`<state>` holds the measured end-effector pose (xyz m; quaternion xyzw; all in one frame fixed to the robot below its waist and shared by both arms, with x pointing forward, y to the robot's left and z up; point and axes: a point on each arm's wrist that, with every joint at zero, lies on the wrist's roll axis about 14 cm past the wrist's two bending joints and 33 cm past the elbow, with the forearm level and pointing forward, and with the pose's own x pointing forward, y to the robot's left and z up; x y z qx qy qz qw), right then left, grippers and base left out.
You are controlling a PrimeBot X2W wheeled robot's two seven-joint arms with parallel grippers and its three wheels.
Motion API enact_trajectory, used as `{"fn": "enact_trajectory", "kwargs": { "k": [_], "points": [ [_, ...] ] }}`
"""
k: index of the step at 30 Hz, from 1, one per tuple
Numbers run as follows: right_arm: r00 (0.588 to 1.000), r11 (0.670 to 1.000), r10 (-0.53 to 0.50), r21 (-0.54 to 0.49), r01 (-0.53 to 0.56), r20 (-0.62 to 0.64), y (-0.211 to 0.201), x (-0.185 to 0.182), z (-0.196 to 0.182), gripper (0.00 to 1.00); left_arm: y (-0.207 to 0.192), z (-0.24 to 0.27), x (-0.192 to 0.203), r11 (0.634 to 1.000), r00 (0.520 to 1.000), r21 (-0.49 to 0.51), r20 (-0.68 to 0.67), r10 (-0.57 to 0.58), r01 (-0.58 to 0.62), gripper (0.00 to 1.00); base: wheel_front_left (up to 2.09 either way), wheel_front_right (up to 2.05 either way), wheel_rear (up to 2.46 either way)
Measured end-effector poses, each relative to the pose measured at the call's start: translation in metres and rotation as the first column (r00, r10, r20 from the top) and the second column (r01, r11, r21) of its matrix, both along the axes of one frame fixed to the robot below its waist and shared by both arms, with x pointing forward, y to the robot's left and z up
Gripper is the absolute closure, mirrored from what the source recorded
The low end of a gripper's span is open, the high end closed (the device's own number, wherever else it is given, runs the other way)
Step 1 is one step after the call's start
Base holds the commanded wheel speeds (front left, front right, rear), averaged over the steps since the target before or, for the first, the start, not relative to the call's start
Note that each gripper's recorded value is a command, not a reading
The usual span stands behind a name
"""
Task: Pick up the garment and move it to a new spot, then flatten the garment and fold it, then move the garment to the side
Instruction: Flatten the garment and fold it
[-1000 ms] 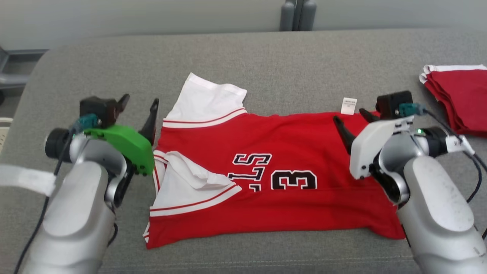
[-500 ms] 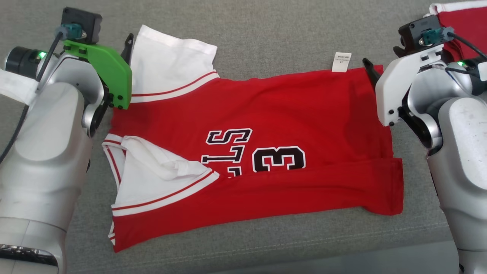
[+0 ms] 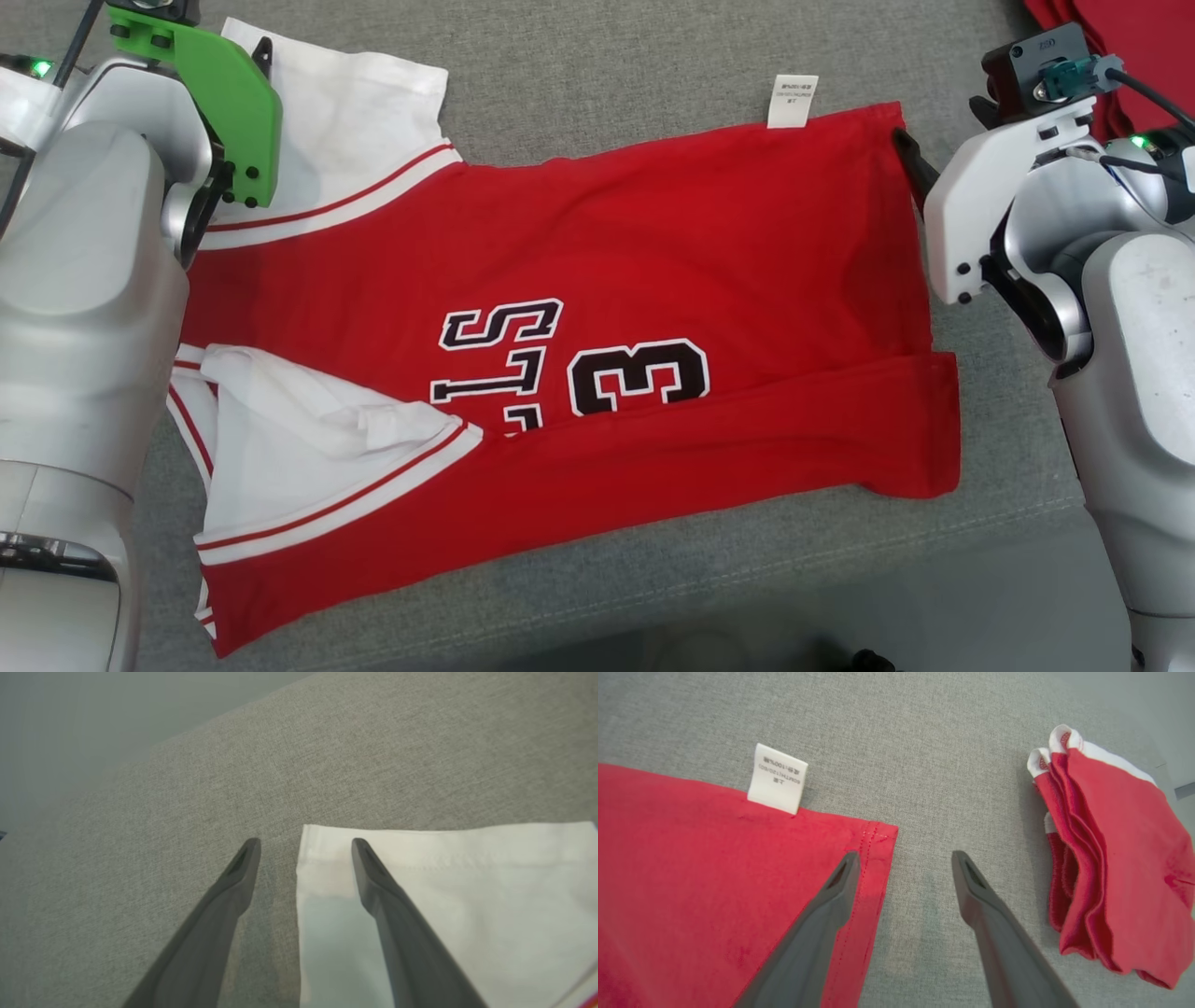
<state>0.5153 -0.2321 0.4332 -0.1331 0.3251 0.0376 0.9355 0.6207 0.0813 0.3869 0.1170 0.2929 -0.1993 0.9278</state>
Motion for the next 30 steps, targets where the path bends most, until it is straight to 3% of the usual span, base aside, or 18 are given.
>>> {"fn": "enact_trajectory", "kwargs": {
  "k": [6, 8, 9, 11, 17, 19, 20, 30],
  "points": [
    [1.0, 1.0, -0.008, -0.012, 0.008, -0.011, -0.006, -0.002, -0.004, 0.0, 0.002, -0.005, 0.006, 0.999, 0.999, 0.01, -0.017, 0.039, -0.039, 0.0, 0.0, 0.0, 0.0],
    [1.0, 1.0, -0.008, -0.015, 0.008, -0.012, -0.007, -0.002, -0.005, 0.0, 0.005, -0.011, 0.005, 0.998, 0.998, 0.008, -0.038, 0.058, -0.058, 0.23, 0.0, 0.0, 0.0],
    [1.0, 1.0, -0.008, -0.015, 0.008, -0.014, -0.007, -0.002, -0.006, 0.0, 0.006, -0.015, 0.004, 0.998, 0.996, 0.011, -0.054, 0.064, -0.063, 0.49, 0.0, 0.0, 0.0],
    [1.0, 1.0, -0.004, -0.017, 0.004, -0.016, -0.006, -0.001, -0.006, 0.0, 0.007, -0.019, 0.002, 0.998, 0.995, 0.016, -0.069, 0.066, -0.065, 0.58, 0.0, 0.0, 0.0],
    [1.0, 1.0, -0.002, -0.029, 0.001, -0.023, -0.009, 0.0, -0.009, 0.0, 0.005, -0.024, 0.005, 0.998, 0.994, 0.01, -0.08, 0.069, -0.068, 0.65, 0.0, 0.0, 0.0],
    [1.0, 1.0, -0.004, -0.031, 0.003, -0.026, -0.01, 0.001, -0.01, 0.0, 0.002, -0.026, 0.005, 0.998, 0.994, 0.008, -0.084, 0.064, -0.064, 0.93, 0.0, 0.0, 0.0],
    [1.0, 0.999, -0.004, -0.034, 0.004, -0.027, -0.011, 0.001, -0.01, 0.0, 0.0, -0.027, 0.005, 0.998, 0.994, 0.001, -0.089, 0.061, -0.061, 1.0, 0.0, 0.0, 0.0],
    [1.0, 0.999, -0.023, -0.04, 0.023, 0.006, -0.02, 0.009, -0.001, 0.0, -0.006, -0.028, -0.003, 0.998, 0.994, -0.024, -0.1, 0.054, -0.056, 1.0, 0.0, 0.0, 0.0]
  ]
}}
